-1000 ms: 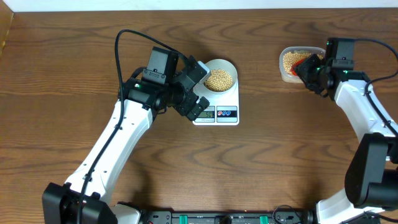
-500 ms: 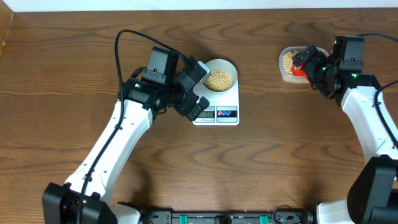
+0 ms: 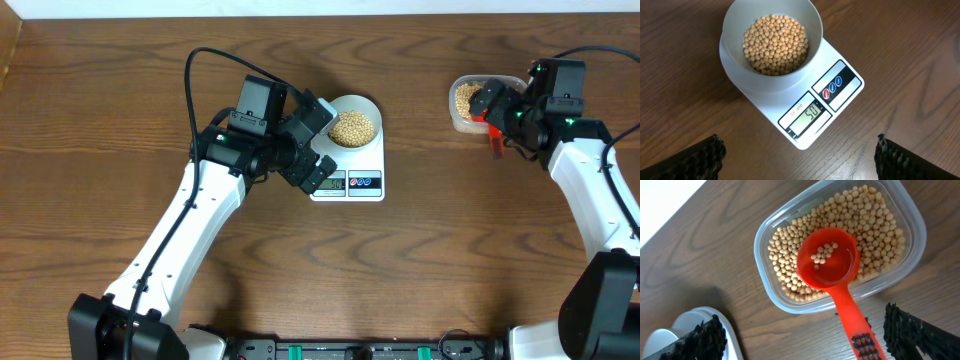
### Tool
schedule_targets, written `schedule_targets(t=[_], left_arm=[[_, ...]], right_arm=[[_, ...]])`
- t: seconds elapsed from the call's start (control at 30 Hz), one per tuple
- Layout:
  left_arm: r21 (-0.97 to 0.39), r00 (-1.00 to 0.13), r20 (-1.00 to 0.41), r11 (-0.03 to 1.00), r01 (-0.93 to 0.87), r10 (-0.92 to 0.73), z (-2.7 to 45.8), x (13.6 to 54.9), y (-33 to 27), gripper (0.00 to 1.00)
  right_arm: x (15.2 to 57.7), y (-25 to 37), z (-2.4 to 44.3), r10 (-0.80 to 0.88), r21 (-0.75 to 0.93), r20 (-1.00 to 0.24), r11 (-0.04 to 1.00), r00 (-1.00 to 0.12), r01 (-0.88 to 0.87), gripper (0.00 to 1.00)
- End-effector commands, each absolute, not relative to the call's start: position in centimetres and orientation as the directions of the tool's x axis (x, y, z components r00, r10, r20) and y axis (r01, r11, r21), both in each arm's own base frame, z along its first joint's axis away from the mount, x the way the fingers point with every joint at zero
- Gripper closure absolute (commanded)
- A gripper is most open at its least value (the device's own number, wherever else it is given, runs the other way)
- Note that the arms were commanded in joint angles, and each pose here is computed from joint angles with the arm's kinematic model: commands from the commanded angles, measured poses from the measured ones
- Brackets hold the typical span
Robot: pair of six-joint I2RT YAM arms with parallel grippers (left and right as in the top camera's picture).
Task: Scoop item into bowl and weigh 50g on scale
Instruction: 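Lower the red scoop into the soybean tub with the right gripper, then release the red scoop in the tub and open the right gripper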
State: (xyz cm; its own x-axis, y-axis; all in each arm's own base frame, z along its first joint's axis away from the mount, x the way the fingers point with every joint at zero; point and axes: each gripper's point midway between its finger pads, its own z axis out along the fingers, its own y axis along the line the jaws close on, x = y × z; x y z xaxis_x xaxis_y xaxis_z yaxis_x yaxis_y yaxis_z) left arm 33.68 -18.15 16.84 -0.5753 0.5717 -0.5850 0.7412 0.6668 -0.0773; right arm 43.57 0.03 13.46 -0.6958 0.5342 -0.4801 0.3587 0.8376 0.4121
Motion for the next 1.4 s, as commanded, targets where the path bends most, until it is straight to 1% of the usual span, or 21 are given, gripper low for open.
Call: schedule_targets(t=[0.0, 0.1, 0.2, 0.33, 0.53, 0.73, 1.37], left_arm=[[-0.099, -0.586, -0.585, 0.667, 0.738, 0.561, 16.8, 33.6, -18.4, 0.02], [-0.099, -0.585, -0.585, 0.667, 0.738, 0.561, 16.8, 33.6, -18.4, 0.02], [-0.099, -0.585, -0.585, 0.667, 0.738, 0.561, 16.8, 33.6, -18.4, 0.02], [-0.099, -0.585, -0.585, 0.667, 0.738, 0.561, 16.8, 33.6, -18.4, 0.02], [-0.099, -0.585, -0.585, 0.667, 0.738, 0.561, 16.8, 33.6, -18.4, 0.02], [-0.099, -0.585, -0.585, 0.667, 0.738, 0.561, 16.8, 33.6, -18.4, 0.02], [-0.099, -0.585, -0.585, 0.667, 0.738, 0.561, 16.8, 33.6, -18.4, 0.02]], right_arm=[[43.4, 0.1, 14.6, 0.415, 0.339, -0.557, 0.904, -0.719, 0.259, 0.01], [43.3, 0.1, 15.6, 0.343, 0.299, -0.598, 0.934, -0.724, 0.195, 0.01], [42.9, 0.1, 17.5, 0.226, 0.226, -0.661, 0.969, -0.716, 0.098, 0.01], [41.8, -0.4, 19.6, 0.171, 0.166, -0.689, 0.983, -0.704, 0.077, 0.01], [39.7, -1.7, 21.5, 0.097, 0.054, -0.687, 0.995, -0.72, 0.083, 0.01], [38.5, -2.8, 21.5, -0.014, -0.073, -0.66, 0.996, -0.751, 0.045, 0.01], [38.1, -3.2, 21.3, -0.018, -0.092, -0.647, 0.994, -0.762, 0.054, 0.01]])
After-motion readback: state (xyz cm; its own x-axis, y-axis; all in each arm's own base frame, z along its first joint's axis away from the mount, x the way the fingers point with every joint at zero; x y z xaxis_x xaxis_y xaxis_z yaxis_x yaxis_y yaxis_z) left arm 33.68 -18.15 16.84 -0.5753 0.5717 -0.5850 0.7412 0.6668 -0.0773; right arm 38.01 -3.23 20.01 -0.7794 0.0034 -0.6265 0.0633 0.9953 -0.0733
